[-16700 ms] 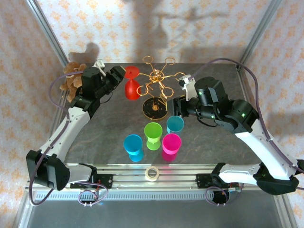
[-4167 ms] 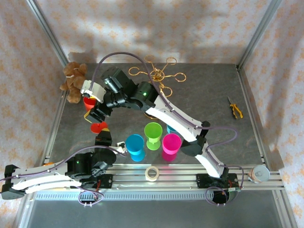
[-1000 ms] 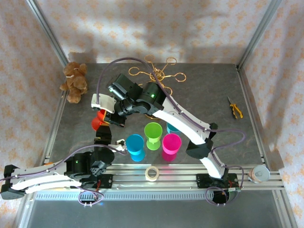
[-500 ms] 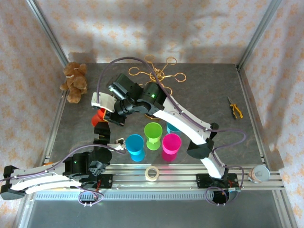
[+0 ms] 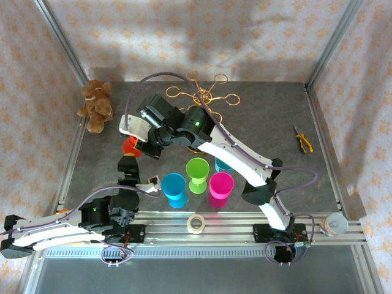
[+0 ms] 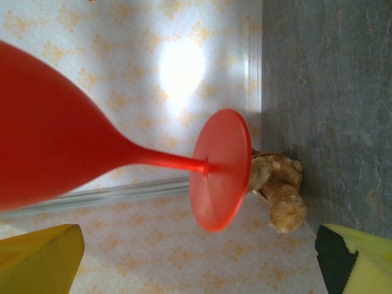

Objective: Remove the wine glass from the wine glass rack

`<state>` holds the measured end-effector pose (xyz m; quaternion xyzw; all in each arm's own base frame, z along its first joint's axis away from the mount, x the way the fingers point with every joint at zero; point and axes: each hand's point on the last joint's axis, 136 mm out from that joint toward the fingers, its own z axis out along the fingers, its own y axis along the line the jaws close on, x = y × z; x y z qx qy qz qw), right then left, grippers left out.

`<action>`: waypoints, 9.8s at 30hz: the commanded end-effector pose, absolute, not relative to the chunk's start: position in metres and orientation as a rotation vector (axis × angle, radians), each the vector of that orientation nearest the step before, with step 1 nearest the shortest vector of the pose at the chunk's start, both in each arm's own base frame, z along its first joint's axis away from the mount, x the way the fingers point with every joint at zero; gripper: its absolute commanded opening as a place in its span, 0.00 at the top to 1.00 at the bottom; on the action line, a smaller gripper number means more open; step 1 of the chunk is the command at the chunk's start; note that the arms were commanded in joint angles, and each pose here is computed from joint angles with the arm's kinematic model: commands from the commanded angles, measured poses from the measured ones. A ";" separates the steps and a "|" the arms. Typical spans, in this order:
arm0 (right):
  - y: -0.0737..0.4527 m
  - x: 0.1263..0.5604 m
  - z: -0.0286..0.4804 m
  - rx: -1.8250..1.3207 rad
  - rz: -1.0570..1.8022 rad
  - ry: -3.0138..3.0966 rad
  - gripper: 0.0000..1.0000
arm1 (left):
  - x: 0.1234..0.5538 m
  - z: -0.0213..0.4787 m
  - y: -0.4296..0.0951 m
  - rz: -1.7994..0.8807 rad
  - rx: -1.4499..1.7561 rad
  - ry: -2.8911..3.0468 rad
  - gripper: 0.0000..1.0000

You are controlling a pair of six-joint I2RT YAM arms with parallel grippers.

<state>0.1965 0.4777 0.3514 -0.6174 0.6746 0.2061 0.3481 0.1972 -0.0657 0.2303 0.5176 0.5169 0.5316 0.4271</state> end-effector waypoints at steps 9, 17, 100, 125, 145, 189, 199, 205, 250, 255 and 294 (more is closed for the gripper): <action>0.457 0.224 0.359 -1.431 0.414 1.847 1.00 | 0.194 0.251 -0.055 1.298 1.176 1.335 0.01; 0.450 0.236 0.333 -1.387 0.364 1.952 1.00 | 0.192 0.258 -0.047 1.294 1.142 1.356 0.01; 0.462 0.237 0.172 -1.329 0.379 2.379 0.95 | 0.184 0.308 -0.010 1.207 0.996 1.420 0.03; 0.451 0.246 0.260 -1.218 0.394 2.232 0.61 | 0.188 0.305 -0.022 1.201 0.998 1.410 0.02; 0.367 0.194 0.373 -0.993 0.457 2.017 0.58 | 0.194 0.327 -0.043 1.020 0.855 1.469 0.01; 0.015 0.301 0.218 0.404 -0.123 2.102 0.00 | 0.262 0.276 -0.016 0.196 -0.269 1.863 0.01; -0.002 0.329 0.178 0.476 -0.229 2.139 0.00 | 0.289 0.226 0.019 0.221 -0.428 1.879 0.01; -0.020 0.329 0.186 0.551 -0.202 2.060 0.00 | 0.298 0.223 0.016 0.219 -0.392 1.865 0.01; -0.030 0.409 0.093 0.309 -0.132 2.052 0.05 | 0.393 0.097 0.032 0.137 -0.167 1.897 0.01; -0.030 0.409 0.093 0.309 -0.132 2.052 0.01 | 0.394 0.097 0.034 0.146 -0.177 1.908 0.01; -0.035 0.392 0.090 0.335 -0.135 1.938 0.01 | 0.394 0.097 0.036 0.160 -0.189 1.904 0.01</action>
